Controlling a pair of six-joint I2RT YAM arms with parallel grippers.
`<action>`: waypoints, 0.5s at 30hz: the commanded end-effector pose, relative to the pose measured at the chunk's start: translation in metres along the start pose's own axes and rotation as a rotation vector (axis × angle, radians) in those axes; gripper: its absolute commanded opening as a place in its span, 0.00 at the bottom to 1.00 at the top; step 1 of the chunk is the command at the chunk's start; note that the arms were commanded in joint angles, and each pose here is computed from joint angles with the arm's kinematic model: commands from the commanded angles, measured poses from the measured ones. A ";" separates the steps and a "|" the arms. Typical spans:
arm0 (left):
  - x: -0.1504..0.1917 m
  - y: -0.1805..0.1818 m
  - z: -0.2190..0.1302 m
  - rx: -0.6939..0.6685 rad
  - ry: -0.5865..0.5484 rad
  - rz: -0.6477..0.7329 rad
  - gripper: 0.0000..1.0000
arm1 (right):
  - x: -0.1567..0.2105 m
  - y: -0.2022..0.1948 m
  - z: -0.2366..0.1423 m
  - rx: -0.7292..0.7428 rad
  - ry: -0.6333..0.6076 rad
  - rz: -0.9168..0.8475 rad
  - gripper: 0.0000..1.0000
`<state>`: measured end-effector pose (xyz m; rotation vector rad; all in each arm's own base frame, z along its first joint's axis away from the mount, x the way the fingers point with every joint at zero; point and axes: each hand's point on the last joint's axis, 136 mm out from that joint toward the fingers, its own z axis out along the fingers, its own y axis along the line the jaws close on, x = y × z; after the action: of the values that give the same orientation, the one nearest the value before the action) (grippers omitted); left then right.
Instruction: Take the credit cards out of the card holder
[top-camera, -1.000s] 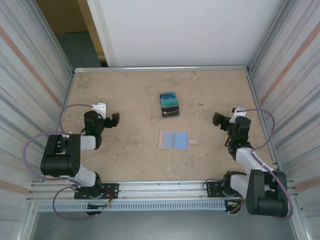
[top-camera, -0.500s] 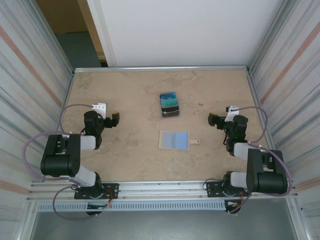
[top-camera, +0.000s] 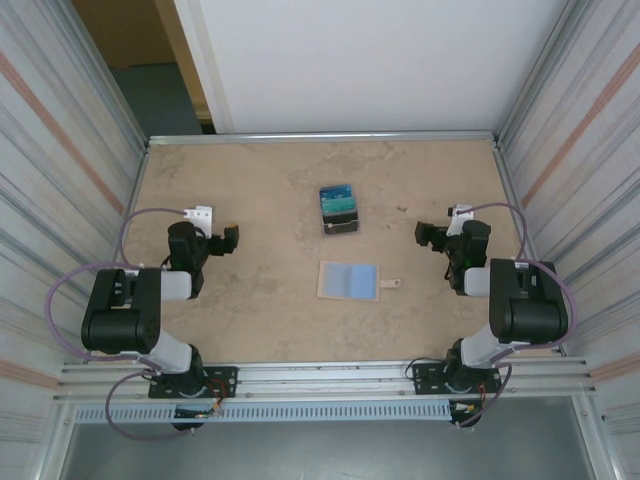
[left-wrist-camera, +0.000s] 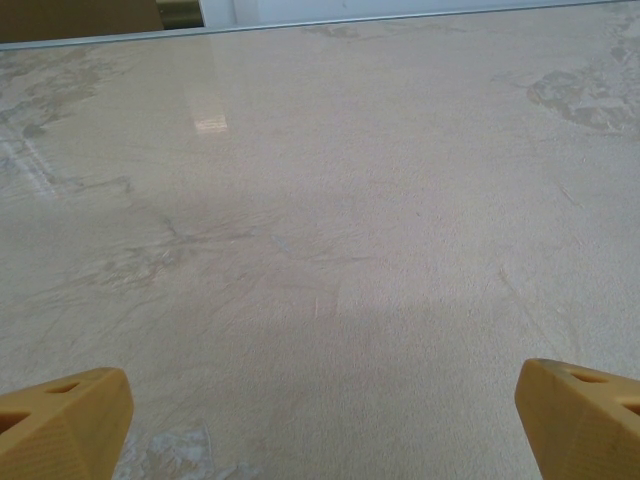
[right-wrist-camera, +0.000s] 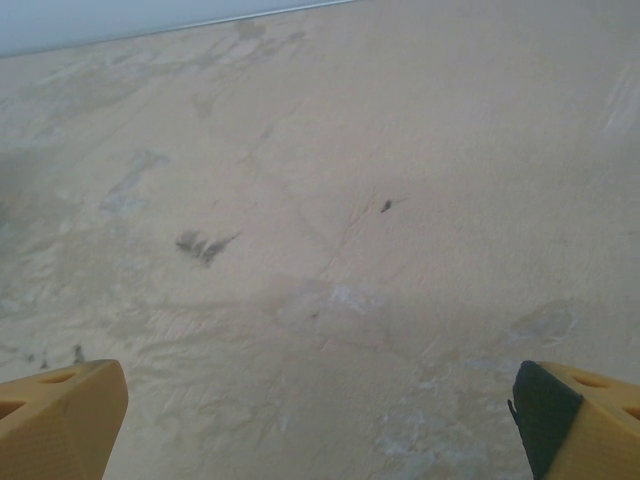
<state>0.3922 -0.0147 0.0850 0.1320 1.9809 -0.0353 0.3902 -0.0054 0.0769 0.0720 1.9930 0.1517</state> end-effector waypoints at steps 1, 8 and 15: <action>-0.008 0.000 0.001 0.007 -0.020 -0.003 0.99 | -0.006 -0.008 0.002 0.070 -0.009 -0.011 0.98; -0.008 -0.001 0.000 0.008 -0.021 -0.004 0.99 | -0.007 -0.008 0.002 0.070 -0.011 -0.011 0.98; -0.008 0.000 0.000 0.008 -0.021 -0.004 0.99 | -0.007 -0.008 0.002 0.070 -0.013 -0.011 0.98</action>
<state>0.3922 -0.0147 0.0850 0.1320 1.9809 -0.0353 0.3900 -0.0128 0.0748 0.1067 2.0005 0.0898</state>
